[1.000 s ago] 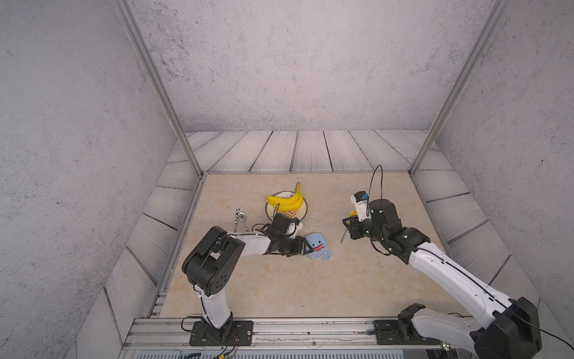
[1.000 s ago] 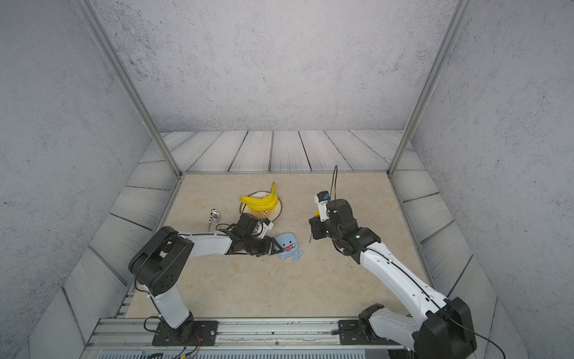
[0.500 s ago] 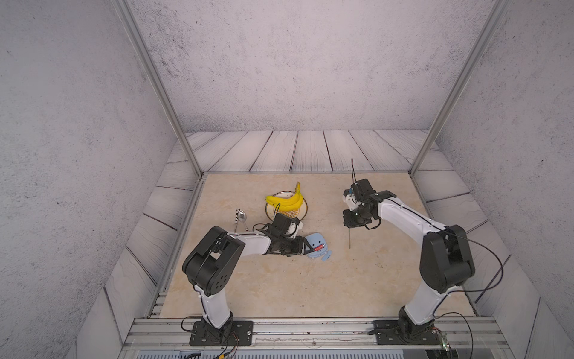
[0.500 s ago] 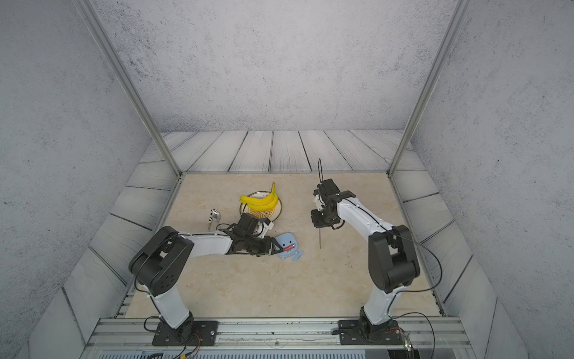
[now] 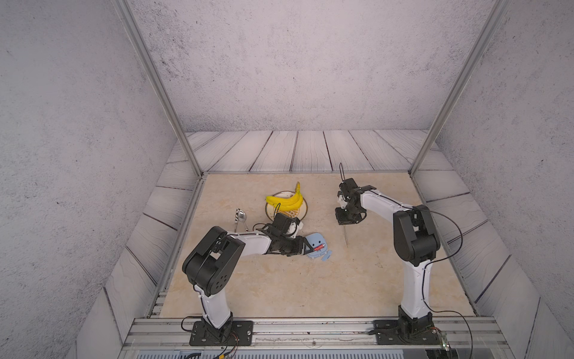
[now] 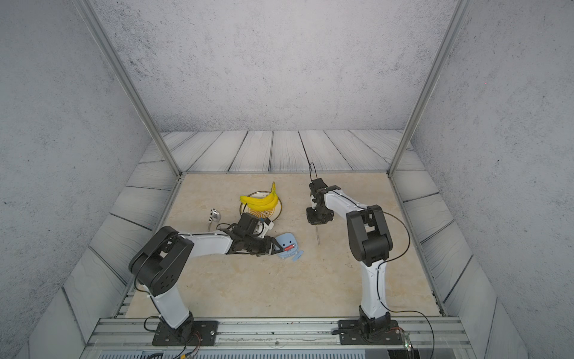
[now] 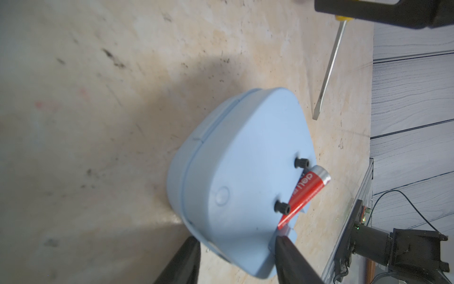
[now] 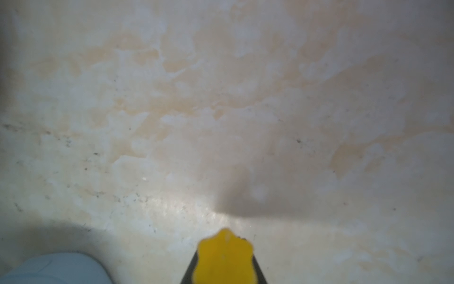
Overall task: Remove the battery from the alarm
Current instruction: Place the screwdriver at the center of the board, then remove the battery from the alarm.
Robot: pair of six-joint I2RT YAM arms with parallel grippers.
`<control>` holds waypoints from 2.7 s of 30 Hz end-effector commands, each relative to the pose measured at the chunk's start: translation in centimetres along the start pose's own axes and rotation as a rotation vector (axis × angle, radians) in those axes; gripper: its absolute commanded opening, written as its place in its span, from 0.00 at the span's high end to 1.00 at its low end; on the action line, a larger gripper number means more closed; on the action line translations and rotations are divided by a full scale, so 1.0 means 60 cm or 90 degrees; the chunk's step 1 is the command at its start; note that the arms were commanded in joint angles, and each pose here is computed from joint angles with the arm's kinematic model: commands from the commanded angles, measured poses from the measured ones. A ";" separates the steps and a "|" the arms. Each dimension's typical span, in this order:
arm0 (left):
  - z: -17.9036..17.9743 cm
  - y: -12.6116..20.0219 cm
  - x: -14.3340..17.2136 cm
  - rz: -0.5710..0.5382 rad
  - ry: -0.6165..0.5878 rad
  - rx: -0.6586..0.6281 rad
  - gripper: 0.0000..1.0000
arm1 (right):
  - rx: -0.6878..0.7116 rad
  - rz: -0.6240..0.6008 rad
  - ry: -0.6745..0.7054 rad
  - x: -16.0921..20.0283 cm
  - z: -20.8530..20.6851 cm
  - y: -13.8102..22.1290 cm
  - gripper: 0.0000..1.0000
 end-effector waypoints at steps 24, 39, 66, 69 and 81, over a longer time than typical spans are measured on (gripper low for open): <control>0.061 -0.007 0.046 0.051 0.033 -0.113 0.46 | -0.151 -0.167 0.435 0.135 0.073 0.145 0.51; 0.061 -0.009 0.045 0.057 0.036 -0.112 0.46 | -0.220 -0.175 0.732 0.166 0.179 0.099 0.50; 0.063 -0.007 0.046 0.060 0.037 -0.123 0.46 | -0.201 -0.075 0.763 0.180 0.177 0.051 0.75; 0.063 -0.006 0.046 0.059 0.038 -0.124 0.46 | -0.197 -0.080 0.764 0.179 0.176 0.056 0.79; 0.067 0.012 0.043 0.044 0.049 -0.130 0.44 | -0.168 -0.108 0.769 0.181 0.171 0.084 0.89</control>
Point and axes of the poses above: each gripper's point midway between its finger pads, its own y axis back along the fingers, its own z axis along the line the jaws close on, x = y × z, the point moved 4 cm from there along y, back along the fingers
